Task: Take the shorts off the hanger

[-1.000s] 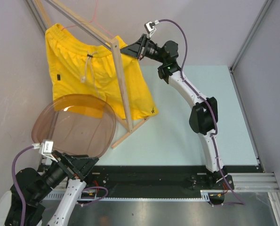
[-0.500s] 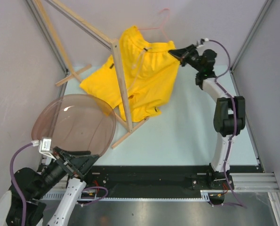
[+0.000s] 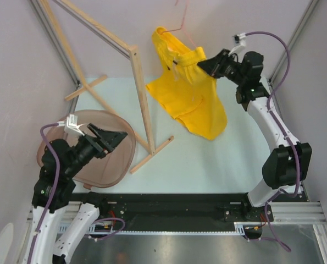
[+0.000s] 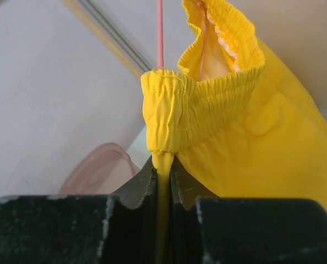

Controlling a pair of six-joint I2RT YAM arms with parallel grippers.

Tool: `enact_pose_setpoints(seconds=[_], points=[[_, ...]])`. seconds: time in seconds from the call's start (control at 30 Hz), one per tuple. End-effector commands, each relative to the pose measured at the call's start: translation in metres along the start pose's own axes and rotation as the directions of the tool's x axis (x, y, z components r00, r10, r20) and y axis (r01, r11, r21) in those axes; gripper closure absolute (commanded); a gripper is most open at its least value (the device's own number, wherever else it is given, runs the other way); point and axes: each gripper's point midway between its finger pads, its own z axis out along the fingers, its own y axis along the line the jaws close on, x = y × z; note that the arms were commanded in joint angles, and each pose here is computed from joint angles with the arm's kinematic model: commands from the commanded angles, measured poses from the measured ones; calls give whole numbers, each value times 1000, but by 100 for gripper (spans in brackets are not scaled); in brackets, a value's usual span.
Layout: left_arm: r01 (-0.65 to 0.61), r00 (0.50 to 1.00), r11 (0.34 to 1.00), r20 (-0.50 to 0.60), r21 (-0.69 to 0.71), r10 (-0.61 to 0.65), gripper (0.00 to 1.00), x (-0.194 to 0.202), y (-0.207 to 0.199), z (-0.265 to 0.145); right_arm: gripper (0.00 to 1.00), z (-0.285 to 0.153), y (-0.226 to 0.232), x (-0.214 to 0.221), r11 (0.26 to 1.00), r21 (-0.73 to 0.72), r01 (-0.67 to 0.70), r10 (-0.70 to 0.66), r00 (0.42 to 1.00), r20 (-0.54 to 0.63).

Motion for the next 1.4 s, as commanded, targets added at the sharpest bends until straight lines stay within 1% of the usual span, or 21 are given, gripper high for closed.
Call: enact_pose_setpoints(seconds=[0.0,0.03,0.07,0.13,0.17,0.23,0.3,0.33,0.37,0.43,0.5,0.63,0.73,0.83,0.9,0.93,0.97,1.07,1.1,1.2,1.37], points=[[82,986,997,148,6,-82,19,-36,-2,24,100,14,34,34,947,69,313,-311,950,-32],[93,984,996,154,-1,-92,20,-39,0,28,100,16,36,44,926,84,369,-366,929,-51],[123,979,992,170,-23,-117,20,-44,6,35,100,25,50,60,916,97,389,-385,921,-58],[147,971,988,195,-43,-136,19,-52,12,41,100,31,55,75,899,119,422,-416,907,-73],[187,963,980,211,-70,-169,19,-59,21,47,100,37,61,86,890,111,441,-435,897,-82],[208,960,977,199,-47,-194,19,-64,22,55,100,44,77,105,883,100,459,-452,888,-84],[258,950,964,198,-65,-240,19,-72,36,66,100,51,94,126,873,69,482,-476,875,-94],[268,953,962,163,-50,-257,20,-71,35,71,100,54,99,131,871,61,488,-482,872,-90],[277,947,961,175,-24,-268,20,-80,34,75,100,57,97,137,866,74,494,-487,868,-98],[287,953,958,103,5,-286,23,-80,32,91,100,61,112,151,870,41,491,-486,869,-98],[285,953,959,106,-8,-282,24,-95,39,103,100,66,116,164,877,28,480,-475,873,-107],[260,961,965,95,15,-260,35,-106,41,122,100,68,128,191,886,-2,464,-460,877,-139],[287,955,958,85,-10,-286,42,-110,57,141,100,69,131,203,884,-10,468,-464,873,-154],[298,952,955,69,0,-297,40,-112,63,157,100,68,134,211,883,-21,468,-465,870,-166],[256,964,967,75,-11,-254,33,-117,66,165,100,68,137,218,884,-36,465,-464,868,-177],[252,967,968,38,-16,-251,26,-106,64,171,100,68,138,220,884,-46,465,-465,866,-182],[266,964,964,24,-24,-266,25,-103,70,179,100,67,139,223,883,-53,466,-467,864,-189],[275,961,961,0,-7,-275,25,-96,70,193,100,63,142,227,881,-60,468,-470,858,-205],[268,963,963,15,-10,-267,25,-102,68,196,100,62,141,231,882,-63,467,-469,856,-218],[256,967,966,11,-30,-256,28,-104,67,207,100,56,142,237,883,-79,463,-468,850,-242],[230,973,963,45,-143,-226,34,-109,88,217,100,49,140,244,888,-76,454,-457,851,-259]])
